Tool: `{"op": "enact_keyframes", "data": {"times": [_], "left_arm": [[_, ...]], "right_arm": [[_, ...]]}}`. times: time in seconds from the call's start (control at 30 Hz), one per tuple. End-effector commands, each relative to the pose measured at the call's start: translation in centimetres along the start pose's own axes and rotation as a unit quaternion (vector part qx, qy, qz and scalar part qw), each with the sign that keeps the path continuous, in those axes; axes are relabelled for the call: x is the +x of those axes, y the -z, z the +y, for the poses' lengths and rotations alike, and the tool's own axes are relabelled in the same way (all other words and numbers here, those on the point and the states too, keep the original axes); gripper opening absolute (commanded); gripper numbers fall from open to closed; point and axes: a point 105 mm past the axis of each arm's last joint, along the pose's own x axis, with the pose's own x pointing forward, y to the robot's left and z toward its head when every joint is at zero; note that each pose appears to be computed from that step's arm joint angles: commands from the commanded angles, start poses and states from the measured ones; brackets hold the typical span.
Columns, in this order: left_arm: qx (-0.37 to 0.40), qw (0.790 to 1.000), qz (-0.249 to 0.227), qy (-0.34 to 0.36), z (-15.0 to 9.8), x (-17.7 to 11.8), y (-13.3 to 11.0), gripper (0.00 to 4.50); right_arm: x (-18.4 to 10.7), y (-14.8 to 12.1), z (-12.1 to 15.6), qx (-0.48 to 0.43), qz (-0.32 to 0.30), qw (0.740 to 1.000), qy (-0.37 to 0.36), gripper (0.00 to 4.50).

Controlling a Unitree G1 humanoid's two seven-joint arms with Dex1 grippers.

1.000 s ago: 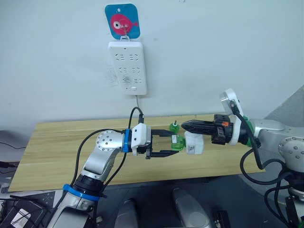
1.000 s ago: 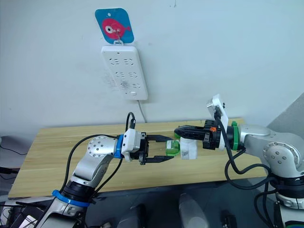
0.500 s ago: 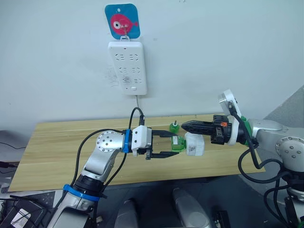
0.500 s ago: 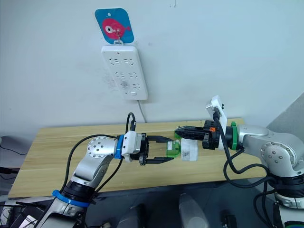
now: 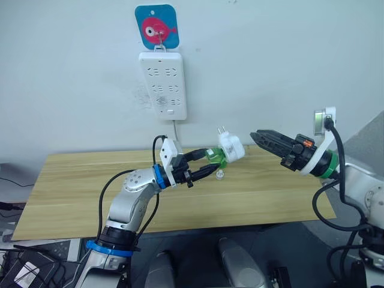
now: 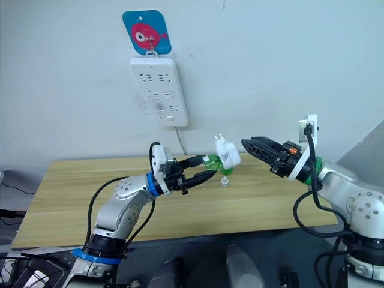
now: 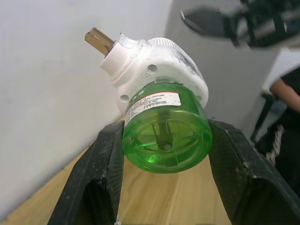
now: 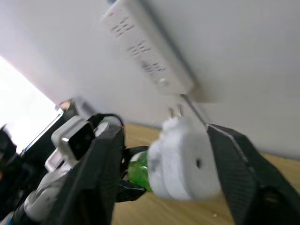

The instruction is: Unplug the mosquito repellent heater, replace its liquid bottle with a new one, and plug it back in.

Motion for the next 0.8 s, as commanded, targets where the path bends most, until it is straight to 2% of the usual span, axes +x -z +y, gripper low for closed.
{"op": "enact_keyframes", "data": {"times": [0.03,0.17,0.27,0.47,0.8], "left_arm": [[-0.025,0.999,-0.043,-0.016,-0.3,0.3,-1.9,2.29],[-0.087,0.992,-0.075,-0.045,-0.1,1.1,-2.6,2.29],[-0.146,0.984,-0.093,-0.039,-0.6,1.9,-3.1,2.29],[-0.211,0.973,-0.096,-0.021,-1.2,2.5,-3.1,2.29],[-0.271,0.958,-0.090,0.028,-2.7,2.8,-4.0,2.29]], "right_arm": [[-0.4,-1.0,-0.6,0.044,-0.070,0.996,0.035,4.50],[0.3,0.7,-1.9,0.108,-0.096,0.986,0.085,4.50],[1.6,1.3,-0.6,0.148,-0.106,0.981,0.062,4.50],[3.0,1.3,0.7,0.188,-0.114,0.975,0.031,4.50],[4.0,1.6,2.1,0.205,-0.097,0.974,-0.019,4.50]]}}
